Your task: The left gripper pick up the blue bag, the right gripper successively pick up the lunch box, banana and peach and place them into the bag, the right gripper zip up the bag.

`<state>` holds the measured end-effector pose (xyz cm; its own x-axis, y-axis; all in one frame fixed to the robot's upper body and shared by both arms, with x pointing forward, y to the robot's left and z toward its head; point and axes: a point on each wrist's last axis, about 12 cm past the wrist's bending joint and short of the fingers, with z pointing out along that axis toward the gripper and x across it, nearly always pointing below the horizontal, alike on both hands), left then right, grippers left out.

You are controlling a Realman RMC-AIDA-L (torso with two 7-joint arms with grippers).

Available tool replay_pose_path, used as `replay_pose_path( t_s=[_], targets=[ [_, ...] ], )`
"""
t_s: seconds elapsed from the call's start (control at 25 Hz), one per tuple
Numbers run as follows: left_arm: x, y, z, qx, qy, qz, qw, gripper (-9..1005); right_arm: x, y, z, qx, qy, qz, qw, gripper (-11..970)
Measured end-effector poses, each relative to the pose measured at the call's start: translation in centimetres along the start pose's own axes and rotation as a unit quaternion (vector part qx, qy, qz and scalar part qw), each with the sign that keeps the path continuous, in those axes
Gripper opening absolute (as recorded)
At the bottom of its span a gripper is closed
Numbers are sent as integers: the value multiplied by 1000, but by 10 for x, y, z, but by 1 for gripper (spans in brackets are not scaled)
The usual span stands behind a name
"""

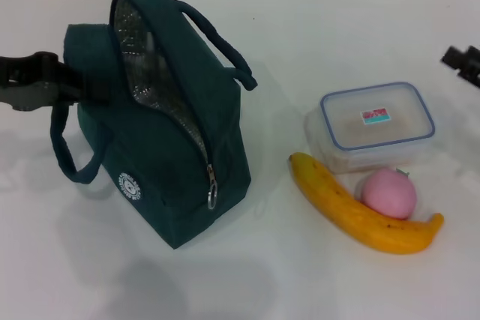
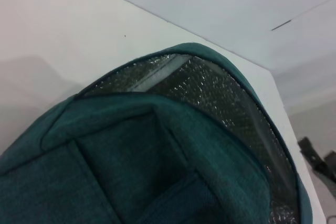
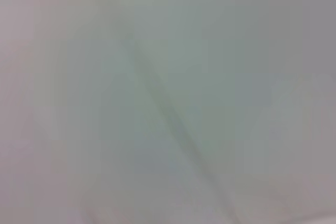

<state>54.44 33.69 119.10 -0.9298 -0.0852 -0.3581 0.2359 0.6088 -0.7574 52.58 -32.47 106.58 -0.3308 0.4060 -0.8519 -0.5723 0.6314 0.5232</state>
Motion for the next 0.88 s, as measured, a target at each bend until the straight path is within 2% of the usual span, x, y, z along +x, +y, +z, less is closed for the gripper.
replay_pose_path(
  t_s=[0.16,0.28,0.52,0.88],
  targets=[
    [0,-1,1,2,4,2,1000,53,8,-13,-3,60,-3,81,995,875],
    [-1,-2,3,4,5,4,1000,53,14,-16,-3,76,14,112,991,875],
    [-2,-6,7,11,12,7,1000,53,27,-14,5,84,53,157,983,874],
    [-3,-8,7,18,11,8,1000,54,39,-7,16,72,85,184,977,873]
  ],
)
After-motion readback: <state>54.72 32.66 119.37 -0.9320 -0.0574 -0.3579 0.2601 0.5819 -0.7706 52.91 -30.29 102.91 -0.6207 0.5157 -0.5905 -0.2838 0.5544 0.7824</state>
